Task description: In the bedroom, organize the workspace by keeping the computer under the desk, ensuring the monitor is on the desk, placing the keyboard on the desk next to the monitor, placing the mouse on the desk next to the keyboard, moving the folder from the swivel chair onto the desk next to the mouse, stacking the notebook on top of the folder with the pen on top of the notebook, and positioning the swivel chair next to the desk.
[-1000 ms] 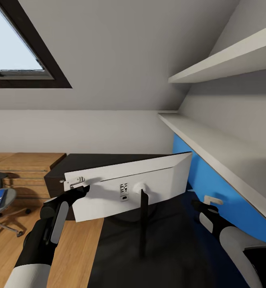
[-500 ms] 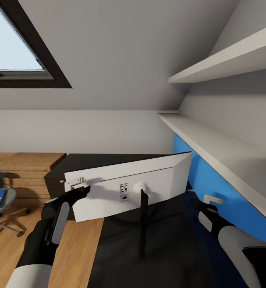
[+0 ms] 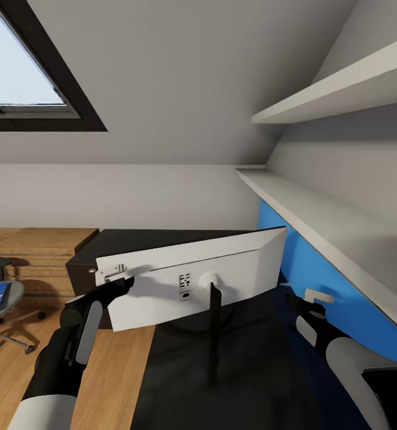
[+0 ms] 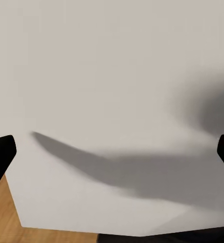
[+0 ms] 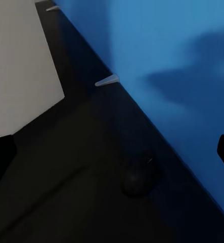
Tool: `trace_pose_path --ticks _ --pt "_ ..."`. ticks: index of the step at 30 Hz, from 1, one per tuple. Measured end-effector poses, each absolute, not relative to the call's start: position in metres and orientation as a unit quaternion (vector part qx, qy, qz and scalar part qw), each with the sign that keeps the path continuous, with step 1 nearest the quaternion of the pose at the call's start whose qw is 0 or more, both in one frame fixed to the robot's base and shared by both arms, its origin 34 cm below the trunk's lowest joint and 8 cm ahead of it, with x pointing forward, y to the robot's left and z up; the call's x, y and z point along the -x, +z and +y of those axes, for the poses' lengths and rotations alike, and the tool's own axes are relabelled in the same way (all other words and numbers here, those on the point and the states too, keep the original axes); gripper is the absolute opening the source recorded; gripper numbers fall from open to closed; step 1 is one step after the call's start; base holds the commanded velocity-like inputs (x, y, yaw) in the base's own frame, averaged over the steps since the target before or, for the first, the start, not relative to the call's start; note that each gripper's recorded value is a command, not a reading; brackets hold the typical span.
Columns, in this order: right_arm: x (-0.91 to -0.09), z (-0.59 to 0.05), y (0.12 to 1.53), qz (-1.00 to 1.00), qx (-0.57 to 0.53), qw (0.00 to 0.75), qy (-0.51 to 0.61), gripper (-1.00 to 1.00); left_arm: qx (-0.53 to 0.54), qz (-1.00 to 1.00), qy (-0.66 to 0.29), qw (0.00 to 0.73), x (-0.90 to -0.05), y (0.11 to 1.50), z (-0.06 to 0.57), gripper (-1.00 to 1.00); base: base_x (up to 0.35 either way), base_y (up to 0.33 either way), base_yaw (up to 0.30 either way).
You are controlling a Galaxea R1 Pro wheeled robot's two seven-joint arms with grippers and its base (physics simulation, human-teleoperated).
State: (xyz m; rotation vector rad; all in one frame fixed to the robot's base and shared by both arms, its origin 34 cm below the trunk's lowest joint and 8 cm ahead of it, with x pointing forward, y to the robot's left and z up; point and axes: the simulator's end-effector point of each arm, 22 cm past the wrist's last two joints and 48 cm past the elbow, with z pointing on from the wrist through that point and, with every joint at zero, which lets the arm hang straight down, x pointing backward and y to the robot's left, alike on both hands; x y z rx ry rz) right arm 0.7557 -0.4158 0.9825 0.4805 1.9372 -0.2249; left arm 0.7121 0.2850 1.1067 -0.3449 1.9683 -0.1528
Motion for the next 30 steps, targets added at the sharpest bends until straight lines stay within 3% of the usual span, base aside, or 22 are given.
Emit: trace_pose_path --ticks 11,13,30 --pt "-0.764 -0.422 0.985 0.804 -0.232 0.542 -0.084 1.00 0.147 0.822 -0.067 0.546 -0.717 1.108 0.285 1.00 0.000 0.000 0.000" --pt "-0.769 -0.414 0.986 0.810 -0.191 0.546 -0.097 1.00 0.147 0.822 -0.067 0.546 -0.718 1.106 0.285 1.00 0.000 0.000 0.000" --pt "-0.773 -0.414 0.982 0.810 -0.188 0.547 -0.098 1.00 0.146 0.823 -0.067 0.545 -0.721 1.100 0.285 1.00 0.000 0.000 0.000"
